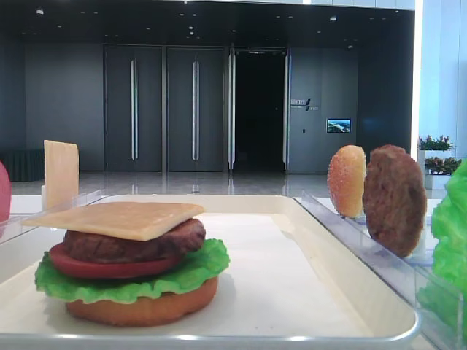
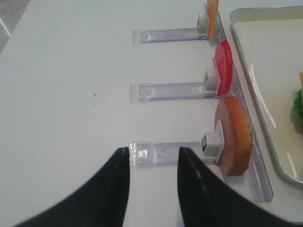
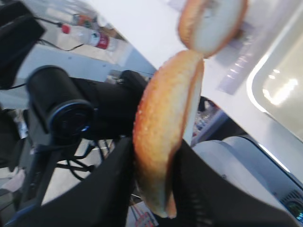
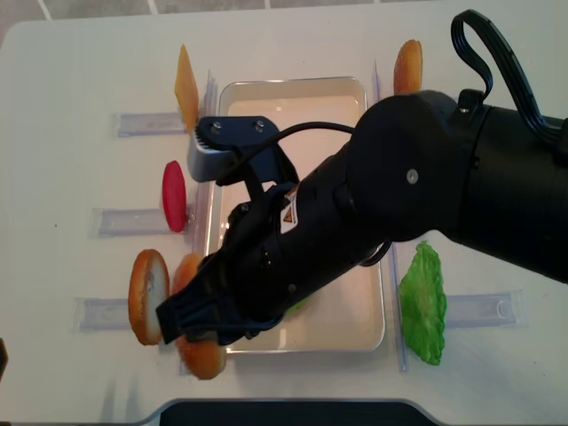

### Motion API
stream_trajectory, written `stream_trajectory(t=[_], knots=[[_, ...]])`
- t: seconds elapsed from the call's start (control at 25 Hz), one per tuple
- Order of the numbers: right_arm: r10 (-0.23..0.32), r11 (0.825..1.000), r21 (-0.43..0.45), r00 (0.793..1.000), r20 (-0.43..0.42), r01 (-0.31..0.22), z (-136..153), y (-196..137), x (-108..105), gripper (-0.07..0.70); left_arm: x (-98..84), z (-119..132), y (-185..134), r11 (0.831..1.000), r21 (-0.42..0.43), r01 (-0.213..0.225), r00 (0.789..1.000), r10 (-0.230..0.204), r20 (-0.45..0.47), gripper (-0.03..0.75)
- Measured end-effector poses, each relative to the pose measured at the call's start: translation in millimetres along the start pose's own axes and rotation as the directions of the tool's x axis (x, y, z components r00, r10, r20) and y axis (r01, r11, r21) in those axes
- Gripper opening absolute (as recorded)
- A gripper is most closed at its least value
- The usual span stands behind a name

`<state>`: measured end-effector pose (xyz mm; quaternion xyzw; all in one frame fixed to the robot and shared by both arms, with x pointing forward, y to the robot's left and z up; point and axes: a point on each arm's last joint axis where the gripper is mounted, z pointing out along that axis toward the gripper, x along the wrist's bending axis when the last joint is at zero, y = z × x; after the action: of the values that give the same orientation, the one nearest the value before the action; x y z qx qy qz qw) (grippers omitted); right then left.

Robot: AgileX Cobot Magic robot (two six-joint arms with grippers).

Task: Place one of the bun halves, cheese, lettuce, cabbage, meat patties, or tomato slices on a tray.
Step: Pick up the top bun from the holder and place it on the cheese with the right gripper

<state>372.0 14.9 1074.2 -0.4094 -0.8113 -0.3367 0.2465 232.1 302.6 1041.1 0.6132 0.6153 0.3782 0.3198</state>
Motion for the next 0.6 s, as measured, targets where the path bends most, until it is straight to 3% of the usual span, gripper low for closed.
stream_trajectory(t=[0.08, 0.2, 0.36, 0.6], knots=[[-0.025, 1.000, -0.010, 0.995, -0.094, 0.024, 3, 5, 1, 0.215, 0.0, 0, 0, 1.000, 0.000, 0.000, 1.000, 0.000, 0.000, 0.265], [-0.016, 0.998, -0.062, 0.980, -0.198, 0.004, 0, 15, -9, 0.215, 0.0, 0, 0, 1.000, 0.000, 0.000, 1.000, 0.000, 0.000, 0.265], [0.033, 0.987, -0.142, 0.960, -0.280, -0.075, -6, 20, -40, 0.215, 0.0, 0, 0, 1.000, 0.000, 0.000, 1.000, 0.000, 0.000, 0.265], [0.112, 0.953, -0.225, 0.925, -0.363, -0.204, -14, 13, -89, 0.215, 0.0, 0, 0, 1.000, 0.000, 0.000, 1.000, 0.000, 0.000, 0.265]])
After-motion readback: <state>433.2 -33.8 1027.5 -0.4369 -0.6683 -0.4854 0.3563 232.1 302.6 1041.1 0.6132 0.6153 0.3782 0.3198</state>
